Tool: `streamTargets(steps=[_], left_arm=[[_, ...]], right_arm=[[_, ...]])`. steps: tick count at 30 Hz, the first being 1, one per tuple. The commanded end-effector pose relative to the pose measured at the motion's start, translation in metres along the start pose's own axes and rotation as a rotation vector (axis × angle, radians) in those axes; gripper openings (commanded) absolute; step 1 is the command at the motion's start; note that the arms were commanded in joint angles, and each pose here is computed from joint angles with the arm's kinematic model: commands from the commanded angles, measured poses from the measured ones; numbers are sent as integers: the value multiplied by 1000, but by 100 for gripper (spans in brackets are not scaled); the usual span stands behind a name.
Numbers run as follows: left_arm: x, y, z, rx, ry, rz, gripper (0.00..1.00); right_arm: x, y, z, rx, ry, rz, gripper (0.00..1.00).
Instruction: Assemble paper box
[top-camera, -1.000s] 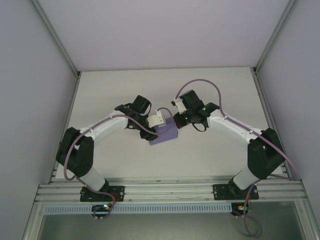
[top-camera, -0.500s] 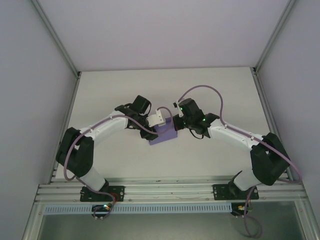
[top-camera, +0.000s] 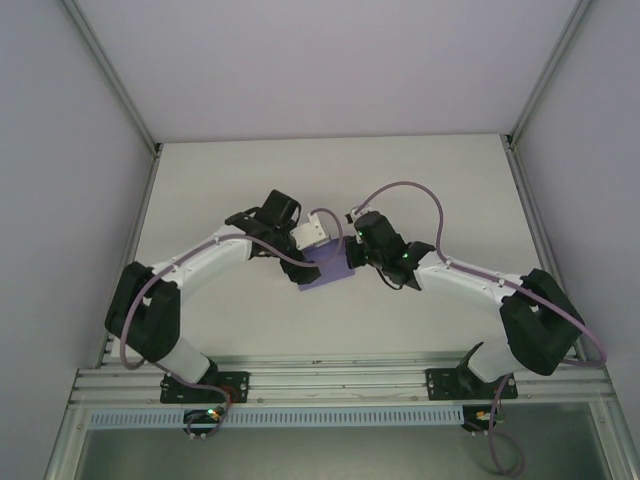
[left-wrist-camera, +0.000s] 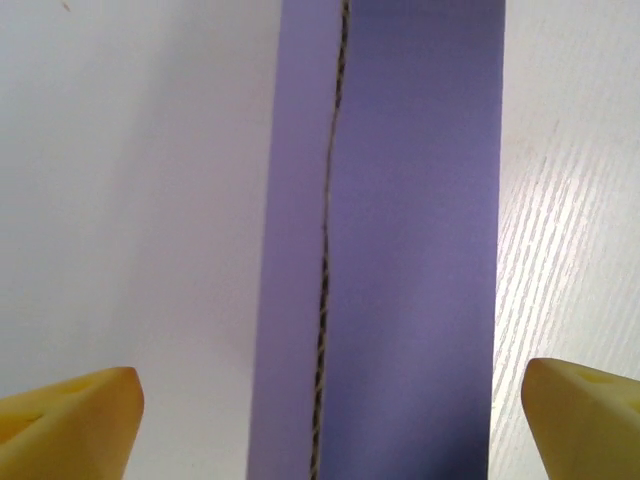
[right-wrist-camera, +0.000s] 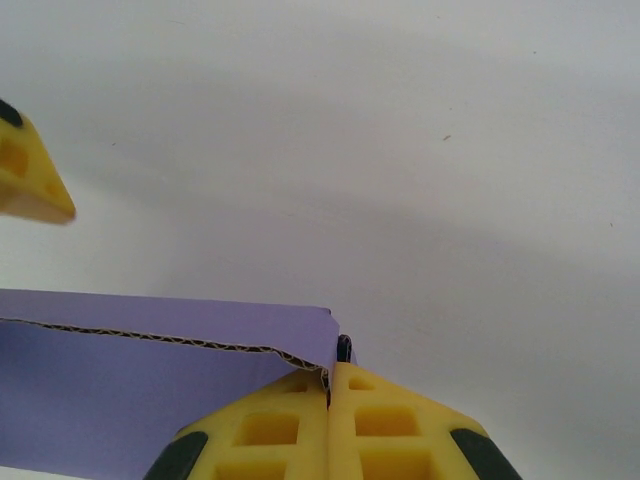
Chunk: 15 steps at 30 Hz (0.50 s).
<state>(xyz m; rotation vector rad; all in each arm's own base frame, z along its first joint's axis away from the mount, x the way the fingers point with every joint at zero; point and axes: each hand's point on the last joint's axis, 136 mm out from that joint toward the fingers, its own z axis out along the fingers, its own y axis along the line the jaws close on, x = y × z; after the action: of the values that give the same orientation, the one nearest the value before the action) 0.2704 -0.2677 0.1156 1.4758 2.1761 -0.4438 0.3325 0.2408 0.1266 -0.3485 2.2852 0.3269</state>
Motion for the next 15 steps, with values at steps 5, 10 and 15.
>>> streamTargets(steps=[5, 10, 15], left_arm=[[-18, 13, -44, -298, -81, -167, 100], [6, 9, -71, -403, -71, -441, 100], [34, 8, -82, -459, -49, -640, 83]], right_arm=[[46, -18, -5, 106, 145, -8, 0], [44, -19, -8, 135, 133, -4, 0], [42, -18, -13, 181, 127, -3, 0]])
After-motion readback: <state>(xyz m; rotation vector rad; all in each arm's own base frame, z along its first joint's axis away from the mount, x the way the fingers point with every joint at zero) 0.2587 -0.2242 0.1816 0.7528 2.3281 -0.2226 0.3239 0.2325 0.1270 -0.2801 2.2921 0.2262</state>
